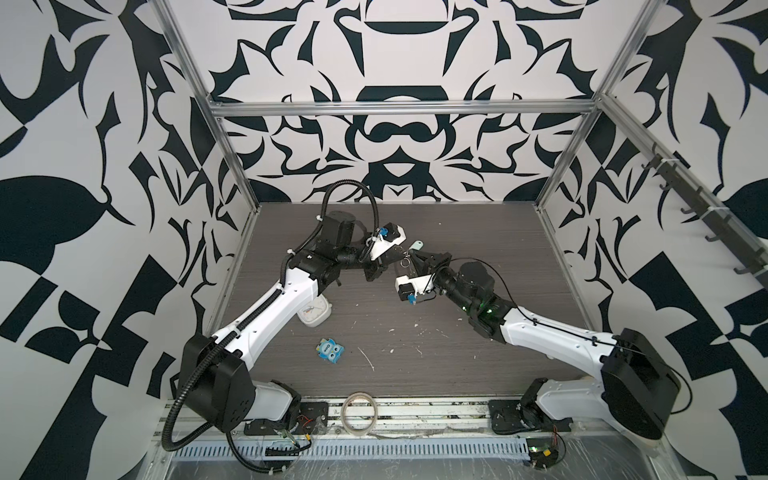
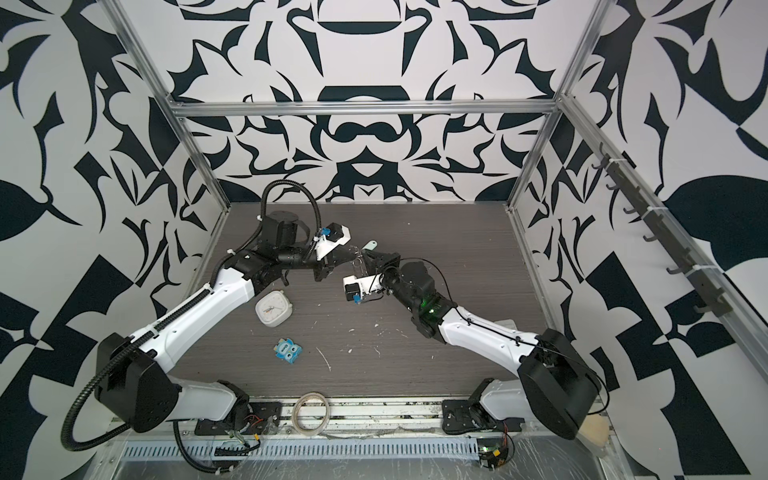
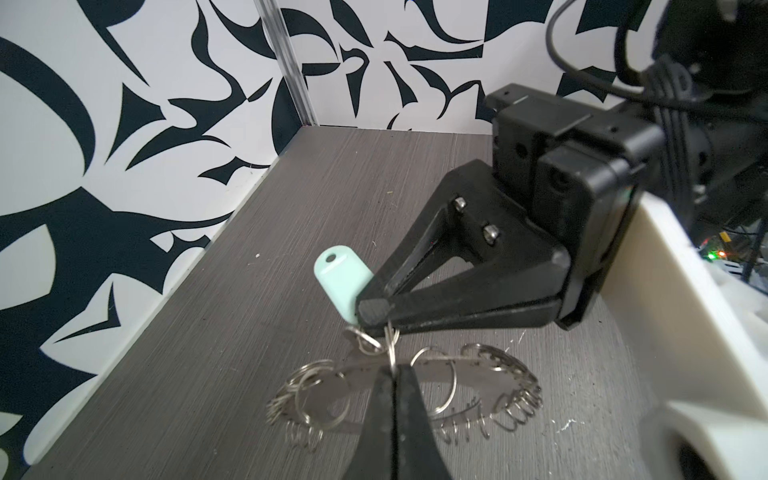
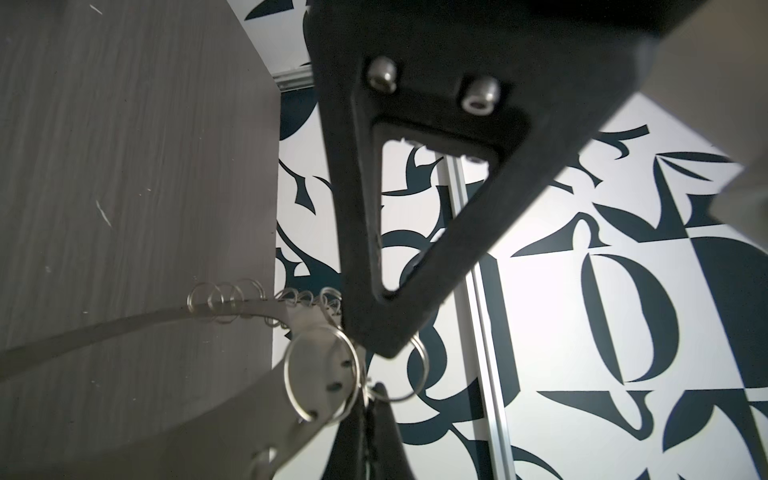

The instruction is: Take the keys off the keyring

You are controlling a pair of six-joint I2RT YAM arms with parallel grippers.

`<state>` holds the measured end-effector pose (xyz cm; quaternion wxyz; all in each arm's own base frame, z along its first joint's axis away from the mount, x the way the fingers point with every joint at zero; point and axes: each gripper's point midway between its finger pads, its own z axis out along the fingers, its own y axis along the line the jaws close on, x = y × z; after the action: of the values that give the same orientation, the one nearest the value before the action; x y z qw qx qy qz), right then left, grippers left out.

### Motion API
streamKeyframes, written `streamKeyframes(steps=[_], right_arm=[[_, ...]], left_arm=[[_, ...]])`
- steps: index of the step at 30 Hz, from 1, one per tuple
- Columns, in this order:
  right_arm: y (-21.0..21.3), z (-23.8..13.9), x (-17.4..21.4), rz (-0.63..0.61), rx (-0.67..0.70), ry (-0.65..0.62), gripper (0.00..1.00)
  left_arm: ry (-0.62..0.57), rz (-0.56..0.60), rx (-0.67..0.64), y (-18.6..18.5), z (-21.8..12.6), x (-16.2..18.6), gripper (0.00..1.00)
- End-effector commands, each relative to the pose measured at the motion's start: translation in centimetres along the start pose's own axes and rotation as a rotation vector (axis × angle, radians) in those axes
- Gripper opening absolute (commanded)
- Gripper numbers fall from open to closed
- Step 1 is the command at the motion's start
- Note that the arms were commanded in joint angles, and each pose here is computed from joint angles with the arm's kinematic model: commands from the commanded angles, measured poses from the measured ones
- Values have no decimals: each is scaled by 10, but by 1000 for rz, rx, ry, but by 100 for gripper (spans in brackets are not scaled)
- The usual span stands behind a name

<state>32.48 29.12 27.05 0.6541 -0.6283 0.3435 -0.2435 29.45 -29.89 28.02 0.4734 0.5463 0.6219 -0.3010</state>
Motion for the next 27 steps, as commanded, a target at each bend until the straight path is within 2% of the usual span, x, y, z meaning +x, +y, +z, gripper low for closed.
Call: streamKeyframes(steps=[1,10,23,27], right_arm=[[-29,1,7,-59,90,57,0],[-41,-12,1,-121,106,71,0],[-67,-17,0,-169,165,94,0],[-63,-16,-5,-141,127,68,0]], left_arm=[[-72,23,-8,4,-5,-28,0],[-69,-46,-33,25,0,-39,0],[-43,-131,-11,28,8,-33,0],[-36,-89,-38,33,7,-32,0]])
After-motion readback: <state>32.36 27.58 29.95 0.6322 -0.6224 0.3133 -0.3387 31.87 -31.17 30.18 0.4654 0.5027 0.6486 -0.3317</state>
